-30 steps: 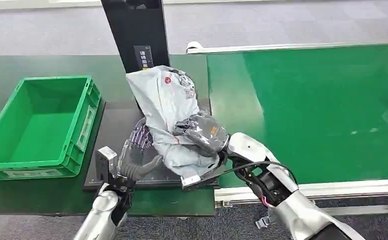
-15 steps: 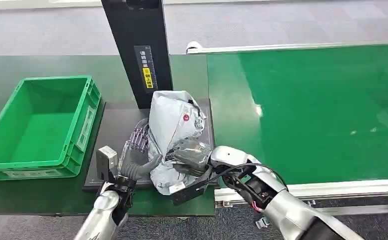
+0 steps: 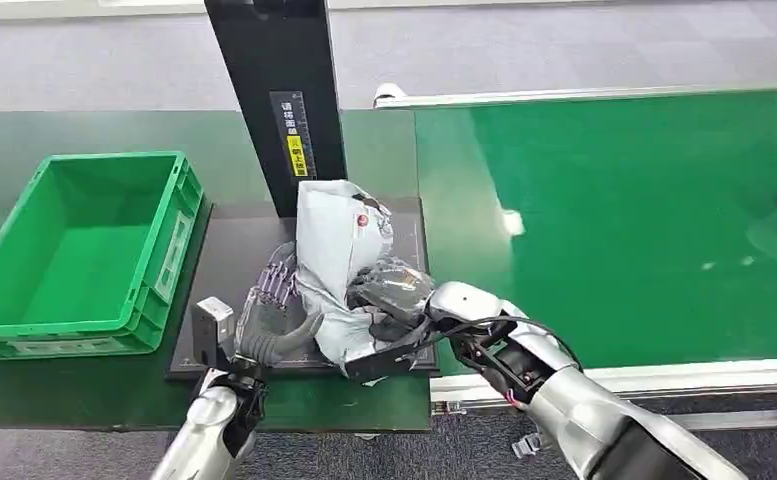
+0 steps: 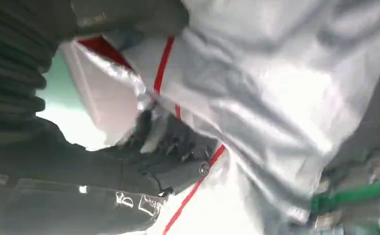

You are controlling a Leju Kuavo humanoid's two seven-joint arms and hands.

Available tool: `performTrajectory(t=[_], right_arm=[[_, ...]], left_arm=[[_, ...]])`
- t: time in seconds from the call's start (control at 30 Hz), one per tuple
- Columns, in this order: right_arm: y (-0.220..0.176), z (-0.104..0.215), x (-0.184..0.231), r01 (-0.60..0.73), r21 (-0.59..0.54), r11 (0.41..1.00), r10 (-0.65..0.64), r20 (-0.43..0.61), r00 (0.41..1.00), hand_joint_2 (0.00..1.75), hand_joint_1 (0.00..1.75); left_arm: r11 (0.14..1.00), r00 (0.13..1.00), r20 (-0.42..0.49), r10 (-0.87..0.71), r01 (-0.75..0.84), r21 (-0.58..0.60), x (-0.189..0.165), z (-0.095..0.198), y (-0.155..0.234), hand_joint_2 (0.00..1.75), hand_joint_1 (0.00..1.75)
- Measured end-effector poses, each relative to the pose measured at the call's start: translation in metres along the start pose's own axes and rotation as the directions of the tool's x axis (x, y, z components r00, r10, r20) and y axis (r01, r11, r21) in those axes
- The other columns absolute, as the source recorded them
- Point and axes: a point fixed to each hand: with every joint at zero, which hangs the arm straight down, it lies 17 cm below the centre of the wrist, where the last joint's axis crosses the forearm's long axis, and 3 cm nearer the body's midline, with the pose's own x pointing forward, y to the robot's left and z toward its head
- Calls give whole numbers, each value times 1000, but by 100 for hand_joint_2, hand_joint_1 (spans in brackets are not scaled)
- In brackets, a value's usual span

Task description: Moved the parcel from conveyor to table for the left to box.

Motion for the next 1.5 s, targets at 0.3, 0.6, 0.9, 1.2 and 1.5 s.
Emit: performTrajectory(t=[0.3, 0.6, 0.9, 1.2, 1.5], right_arm=[[-103, 14, 37, -38, -498, 866, 99, 97, 990, 175, 0], [-147, 42, 46, -165, -653, 739, 259, 50, 965, 175, 0], [-175, 60, 30, -194, -711, 676, 254, -22, 967, 175, 0], [-184, 70, 17, -199, -732, 652, 218, -70, 973, 175, 0], [-154, 138, -79, 434, -855, 284, -606, 191, 773, 175, 0]], left_arm=[[1000, 1000, 10, 10, -9, -8, 8, -10, 0, 175, 0], [1000, 1000, 14, 15, -15, -19, 9, -17, 0, 175, 0], [1000, 1000, 16, 19, -19, -14, 10, -17, 1, 175, 0], [1000, 1000, 19, 14, -13, -2, 10, -17, 3, 175, 0], [999, 1000, 16, -6, 5, 47, 6, 0, 14, 175, 0]])
